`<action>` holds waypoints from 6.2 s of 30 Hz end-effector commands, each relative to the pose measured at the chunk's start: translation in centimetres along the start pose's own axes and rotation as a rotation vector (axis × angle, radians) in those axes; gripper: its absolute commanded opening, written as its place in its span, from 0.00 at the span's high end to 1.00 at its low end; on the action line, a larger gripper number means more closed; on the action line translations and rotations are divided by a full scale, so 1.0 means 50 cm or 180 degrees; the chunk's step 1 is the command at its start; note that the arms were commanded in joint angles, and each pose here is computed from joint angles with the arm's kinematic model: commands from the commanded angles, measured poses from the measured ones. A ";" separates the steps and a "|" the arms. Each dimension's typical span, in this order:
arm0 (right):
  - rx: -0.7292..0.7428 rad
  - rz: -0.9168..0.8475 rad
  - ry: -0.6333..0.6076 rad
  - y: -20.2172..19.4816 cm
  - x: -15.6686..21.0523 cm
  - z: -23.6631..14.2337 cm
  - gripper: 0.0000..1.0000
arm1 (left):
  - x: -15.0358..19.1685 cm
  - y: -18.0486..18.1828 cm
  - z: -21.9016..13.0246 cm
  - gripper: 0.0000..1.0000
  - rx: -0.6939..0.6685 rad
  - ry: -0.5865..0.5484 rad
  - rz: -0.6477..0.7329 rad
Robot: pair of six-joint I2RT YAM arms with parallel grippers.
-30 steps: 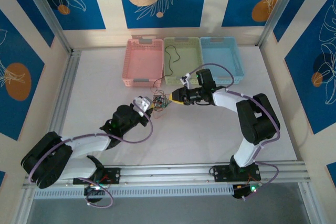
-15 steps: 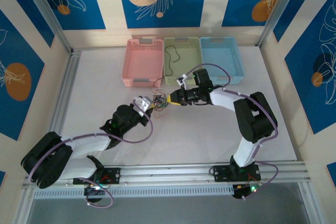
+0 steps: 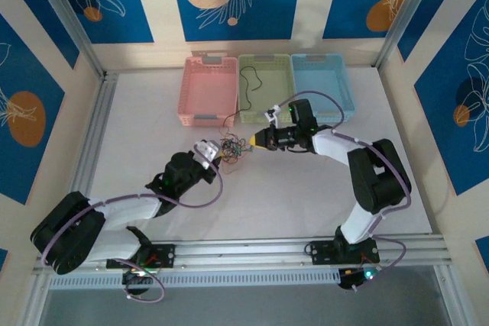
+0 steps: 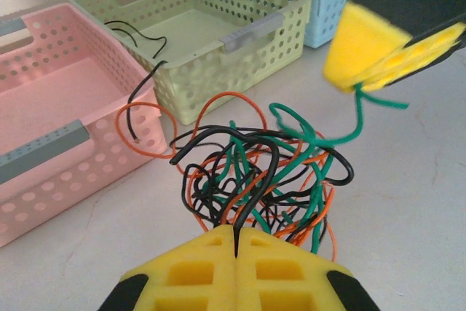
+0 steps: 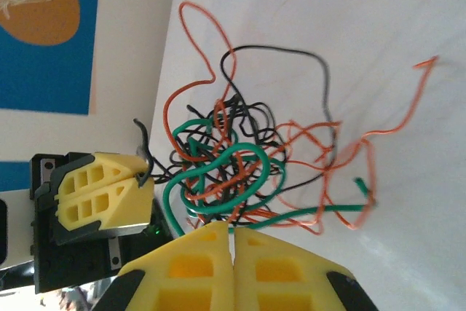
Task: Untangle the cables
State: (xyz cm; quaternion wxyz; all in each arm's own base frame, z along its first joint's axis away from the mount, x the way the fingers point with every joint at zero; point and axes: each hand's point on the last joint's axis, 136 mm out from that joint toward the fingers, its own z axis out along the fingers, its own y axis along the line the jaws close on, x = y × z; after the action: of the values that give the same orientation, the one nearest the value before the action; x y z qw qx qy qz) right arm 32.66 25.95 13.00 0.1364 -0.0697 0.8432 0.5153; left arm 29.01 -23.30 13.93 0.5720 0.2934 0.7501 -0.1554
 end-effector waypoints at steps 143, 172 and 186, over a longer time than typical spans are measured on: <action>0.2487 -0.1585 -0.2328 0.131 -0.553 0.187 1.00 | 0.021 0.295 -0.168 1.00 -0.2515 -0.0103 -0.0804; 0.2180 -0.1514 -0.1097 0.019 -0.434 0.313 0.72 | 0.022 0.292 -0.160 1.00 -0.2470 -0.0071 -0.0789; 0.1767 -0.1789 -0.1372 0.190 -0.415 0.190 0.58 | 0.015 0.279 -0.149 1.00 -0.2295 -0.0115 -0.0791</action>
State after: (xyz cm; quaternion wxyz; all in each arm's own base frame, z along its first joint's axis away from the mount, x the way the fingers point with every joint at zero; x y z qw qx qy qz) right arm 52.86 37.77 15.91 0.4003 -0.1347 0.8917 0.1628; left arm 31.44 -7.41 16.21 0.6219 -0.0265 0.7798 0.0666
